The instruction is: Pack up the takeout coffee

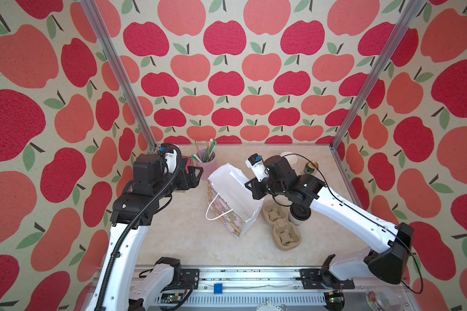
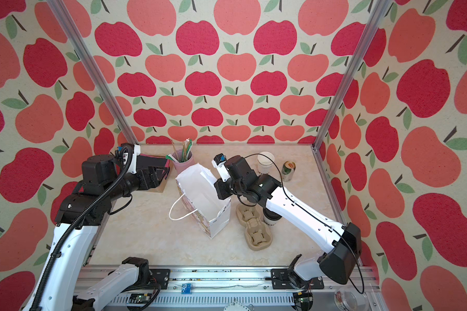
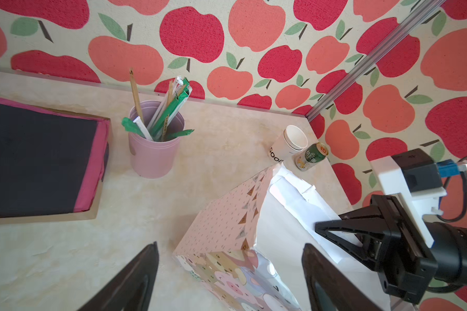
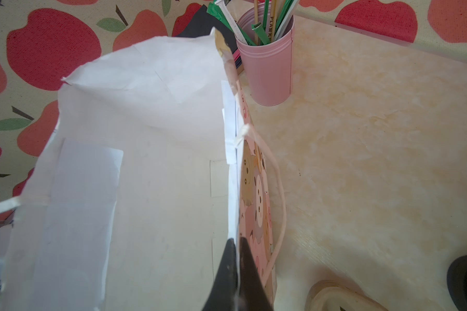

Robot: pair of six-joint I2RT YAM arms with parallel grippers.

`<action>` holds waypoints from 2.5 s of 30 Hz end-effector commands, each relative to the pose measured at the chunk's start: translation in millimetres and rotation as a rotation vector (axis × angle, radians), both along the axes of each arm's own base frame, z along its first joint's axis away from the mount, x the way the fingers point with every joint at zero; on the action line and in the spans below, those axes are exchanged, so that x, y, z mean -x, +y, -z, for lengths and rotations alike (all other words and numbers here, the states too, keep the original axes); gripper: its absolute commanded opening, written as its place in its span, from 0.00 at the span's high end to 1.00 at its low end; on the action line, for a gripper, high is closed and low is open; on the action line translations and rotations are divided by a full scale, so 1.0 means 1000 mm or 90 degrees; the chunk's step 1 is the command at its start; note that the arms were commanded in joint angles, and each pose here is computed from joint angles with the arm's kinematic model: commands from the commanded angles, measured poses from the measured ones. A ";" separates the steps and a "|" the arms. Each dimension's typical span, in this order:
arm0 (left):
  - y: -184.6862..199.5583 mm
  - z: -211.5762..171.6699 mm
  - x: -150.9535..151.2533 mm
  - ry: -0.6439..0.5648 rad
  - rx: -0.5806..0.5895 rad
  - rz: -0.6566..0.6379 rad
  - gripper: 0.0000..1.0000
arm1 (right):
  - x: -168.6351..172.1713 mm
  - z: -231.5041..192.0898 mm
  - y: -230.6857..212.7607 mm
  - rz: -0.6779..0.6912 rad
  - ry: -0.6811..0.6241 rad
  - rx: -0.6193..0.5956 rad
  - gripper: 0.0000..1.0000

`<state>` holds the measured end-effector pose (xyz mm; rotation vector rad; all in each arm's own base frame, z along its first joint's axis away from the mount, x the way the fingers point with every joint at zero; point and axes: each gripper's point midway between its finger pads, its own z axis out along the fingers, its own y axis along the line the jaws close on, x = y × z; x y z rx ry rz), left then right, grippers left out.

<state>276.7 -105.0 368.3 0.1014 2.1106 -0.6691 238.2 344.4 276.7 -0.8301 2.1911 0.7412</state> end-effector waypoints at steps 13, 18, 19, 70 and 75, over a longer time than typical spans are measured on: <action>-0.031 0.010 -0.014 0.063 -0.013 0.171 0.32 | 0.013 0.006 0.016 -0.034 0.037 -0.015 1.00; -0.032 0.028 -0.011 0.105 -0.042 0.194 0.35 | 0.018 0.009 0.026 -0.051 0.049 -0.008 1.00; -0.032 0.033 -0.010 0.116 -0.048 0.197 0.36 | 0.018 0.010 0.028 -0.054 0.050 -0.005 0.99; -0.009 0.110 -0.012 0.182 -0.254 0.145 1.00 | 0.030 -0.055 -0.069 0.005 -0.156 0.107 0.27; -0.007 0.108 -0.012 0.175 -0.258 0.140 1.00 | 0.044 -0.024 -0.105 0.042 -0.121 0.148 0.23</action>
